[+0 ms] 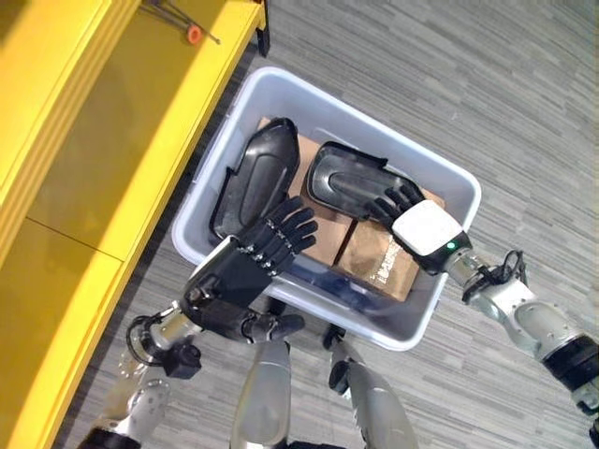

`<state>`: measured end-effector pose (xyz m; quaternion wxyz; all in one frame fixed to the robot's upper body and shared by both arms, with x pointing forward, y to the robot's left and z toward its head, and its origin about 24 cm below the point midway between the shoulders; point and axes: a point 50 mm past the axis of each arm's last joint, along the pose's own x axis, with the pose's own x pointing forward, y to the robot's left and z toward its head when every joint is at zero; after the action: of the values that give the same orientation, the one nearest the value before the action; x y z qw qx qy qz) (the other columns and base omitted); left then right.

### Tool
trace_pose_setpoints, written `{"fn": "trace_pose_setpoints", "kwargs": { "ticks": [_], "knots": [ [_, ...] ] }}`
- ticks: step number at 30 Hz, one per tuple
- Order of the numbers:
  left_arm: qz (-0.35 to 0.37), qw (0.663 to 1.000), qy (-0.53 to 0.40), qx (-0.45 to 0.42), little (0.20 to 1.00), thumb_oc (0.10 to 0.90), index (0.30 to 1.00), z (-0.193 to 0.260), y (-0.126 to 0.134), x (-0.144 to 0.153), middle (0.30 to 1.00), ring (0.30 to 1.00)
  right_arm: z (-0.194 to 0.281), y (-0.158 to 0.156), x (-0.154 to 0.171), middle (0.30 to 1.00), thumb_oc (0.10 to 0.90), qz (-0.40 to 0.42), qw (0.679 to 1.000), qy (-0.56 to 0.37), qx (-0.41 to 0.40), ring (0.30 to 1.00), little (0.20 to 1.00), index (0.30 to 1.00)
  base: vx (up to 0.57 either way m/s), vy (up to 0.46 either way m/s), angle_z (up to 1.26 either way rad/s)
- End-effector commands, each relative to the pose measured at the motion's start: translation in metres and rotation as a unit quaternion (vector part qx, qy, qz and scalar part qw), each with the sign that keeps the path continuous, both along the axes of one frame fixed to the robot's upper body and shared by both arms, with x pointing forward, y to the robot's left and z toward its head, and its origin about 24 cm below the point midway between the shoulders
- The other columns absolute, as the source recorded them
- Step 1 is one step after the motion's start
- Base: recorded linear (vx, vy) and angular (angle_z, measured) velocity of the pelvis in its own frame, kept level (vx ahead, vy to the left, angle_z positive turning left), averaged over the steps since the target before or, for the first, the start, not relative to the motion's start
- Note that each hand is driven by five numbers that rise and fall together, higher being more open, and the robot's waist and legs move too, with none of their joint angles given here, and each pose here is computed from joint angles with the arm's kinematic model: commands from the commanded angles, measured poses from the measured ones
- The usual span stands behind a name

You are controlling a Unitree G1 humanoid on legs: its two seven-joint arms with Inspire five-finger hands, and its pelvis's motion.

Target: Move parts from the plastic box to the shelf.

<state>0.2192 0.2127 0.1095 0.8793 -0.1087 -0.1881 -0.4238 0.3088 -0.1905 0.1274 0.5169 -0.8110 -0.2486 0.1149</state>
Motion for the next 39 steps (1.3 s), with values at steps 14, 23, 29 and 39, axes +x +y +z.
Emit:
{"fn": "trace_pose_setpoints", "kwargs": {
  "ticks": [14,23,29,39],
  "knots": [
    [-0.013,0.992,-0.101,-0.072,1.000,0.900,1.000,0.032,-0.015,-0.011,1.000,1.000,0.066,0.019,-0.021,1.000,0.900,0.088,0.932,-0.086,0.341,1.000,1.000,1.000,-0.02,0.056,-0.05],
    [-0.016,0.989,-0.103,-0.105,1.000,0.900,1.000,0.025,-0.028,-0.011,1.000,1.000,0.016,0.020,-0.009,1.000,0.900,0.005,0.780,0.095,0.618,1.000,1.000,1.000,-0.01,0.094,-0.06],
    [-0.019,0.988,-0.093,-0.118,1.000,0.900,1.000,0.026,-0.043,0.000,1.000,1.000,0.015,0.058,0.007,1.000,0.900,0.017,0.674,0.180,0.716,1.000,1.000,1.000,0.02,0.096,0.01],
    [-0.032,0.987,-0.094,-0.124,1.000,0.900,1.000,0.024,-0.050,0.002,1.000,1.000,0.026,0.093,0.012,1.000,0.900,0.022,0.735,0.148,0.661,1.000,1.000,1.000,0.00,0.090,0.02]
  ]
}}
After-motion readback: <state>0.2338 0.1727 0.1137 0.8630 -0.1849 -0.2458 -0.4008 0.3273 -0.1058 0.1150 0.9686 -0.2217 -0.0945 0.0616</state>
